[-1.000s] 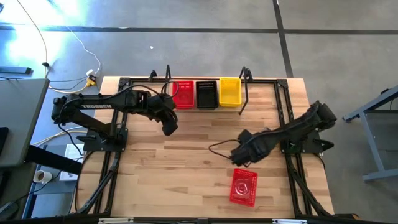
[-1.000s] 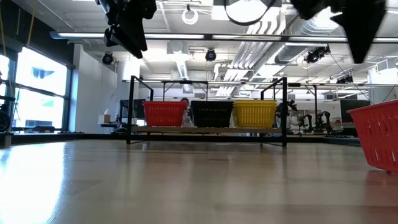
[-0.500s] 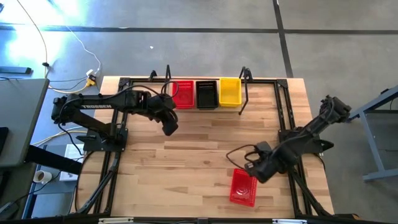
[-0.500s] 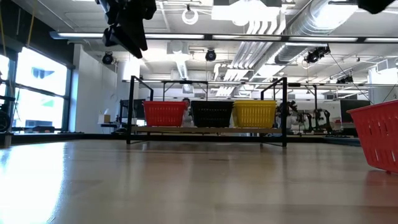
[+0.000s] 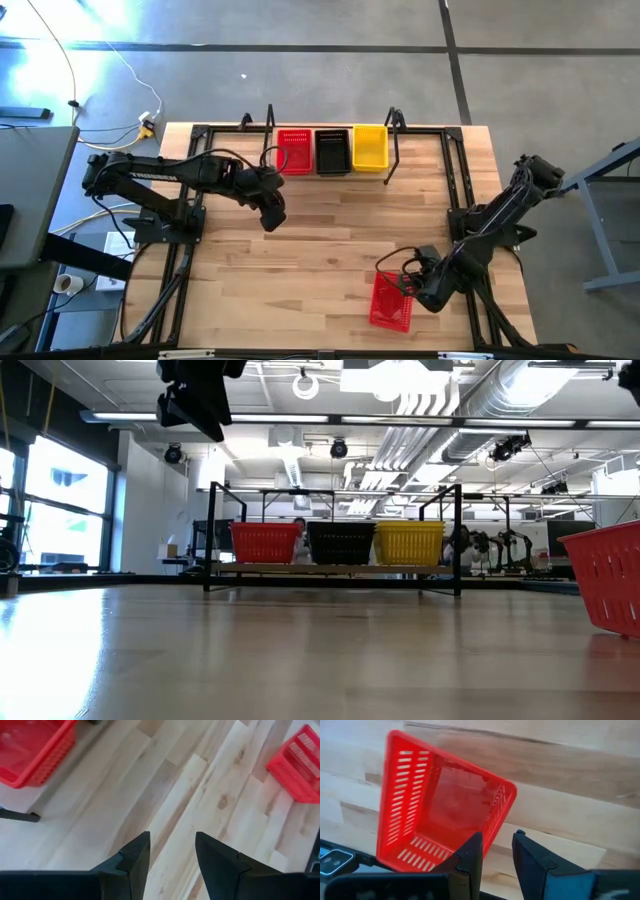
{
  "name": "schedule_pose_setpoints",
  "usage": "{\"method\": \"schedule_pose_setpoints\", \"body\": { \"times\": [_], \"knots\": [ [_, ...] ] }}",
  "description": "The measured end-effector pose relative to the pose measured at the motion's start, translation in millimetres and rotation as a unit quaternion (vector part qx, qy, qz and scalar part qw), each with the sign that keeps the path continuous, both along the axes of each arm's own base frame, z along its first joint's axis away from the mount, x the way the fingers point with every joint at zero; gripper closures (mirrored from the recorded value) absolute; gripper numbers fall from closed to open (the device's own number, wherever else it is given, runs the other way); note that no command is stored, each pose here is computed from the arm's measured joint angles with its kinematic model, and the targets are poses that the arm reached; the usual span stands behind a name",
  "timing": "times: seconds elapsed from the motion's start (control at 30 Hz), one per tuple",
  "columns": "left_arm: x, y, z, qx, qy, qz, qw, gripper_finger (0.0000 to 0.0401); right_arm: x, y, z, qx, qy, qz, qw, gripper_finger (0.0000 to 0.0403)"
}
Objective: Stack baskets on shelf by color
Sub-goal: Stack the red bin on the red bins on the shelf
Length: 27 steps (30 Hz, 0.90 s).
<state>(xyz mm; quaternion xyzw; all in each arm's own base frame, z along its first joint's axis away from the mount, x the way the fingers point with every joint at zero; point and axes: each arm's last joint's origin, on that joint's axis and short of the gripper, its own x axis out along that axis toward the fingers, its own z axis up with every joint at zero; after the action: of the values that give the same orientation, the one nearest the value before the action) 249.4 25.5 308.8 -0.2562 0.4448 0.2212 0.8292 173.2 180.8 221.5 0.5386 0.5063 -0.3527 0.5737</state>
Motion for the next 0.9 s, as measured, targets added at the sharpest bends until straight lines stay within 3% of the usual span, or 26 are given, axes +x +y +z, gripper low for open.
{"method": "schedule_pose_setpoints", "body": {
  "times": [0.53,0.63,0.77,0.9],
  "knots": [
    [3,-31,1,0.027,-0.010,-0.049,0.998,0.0254,-6,-12,-57,0.028,-0.024,-0.016,0.999,0.0313],
    [6,-35,4,0.032,-0.032,-0.052,0.998,0.0254,-4,-16,-61,0.031,-0.030,-0.019,0.999,0.0332],
    [12,-40,9,0.019,-0.077,-0.042,0.996,0.0254,4,-21,-59,0.016,-0.050,-0.016,0.998,0.0388],
    [19,-42,14,0.004,-0.125,-0.023,0.992,0.0254,16,-28,-52,-0.012,-0.090,-0.036,0.995,0.0391]
  ]
}}
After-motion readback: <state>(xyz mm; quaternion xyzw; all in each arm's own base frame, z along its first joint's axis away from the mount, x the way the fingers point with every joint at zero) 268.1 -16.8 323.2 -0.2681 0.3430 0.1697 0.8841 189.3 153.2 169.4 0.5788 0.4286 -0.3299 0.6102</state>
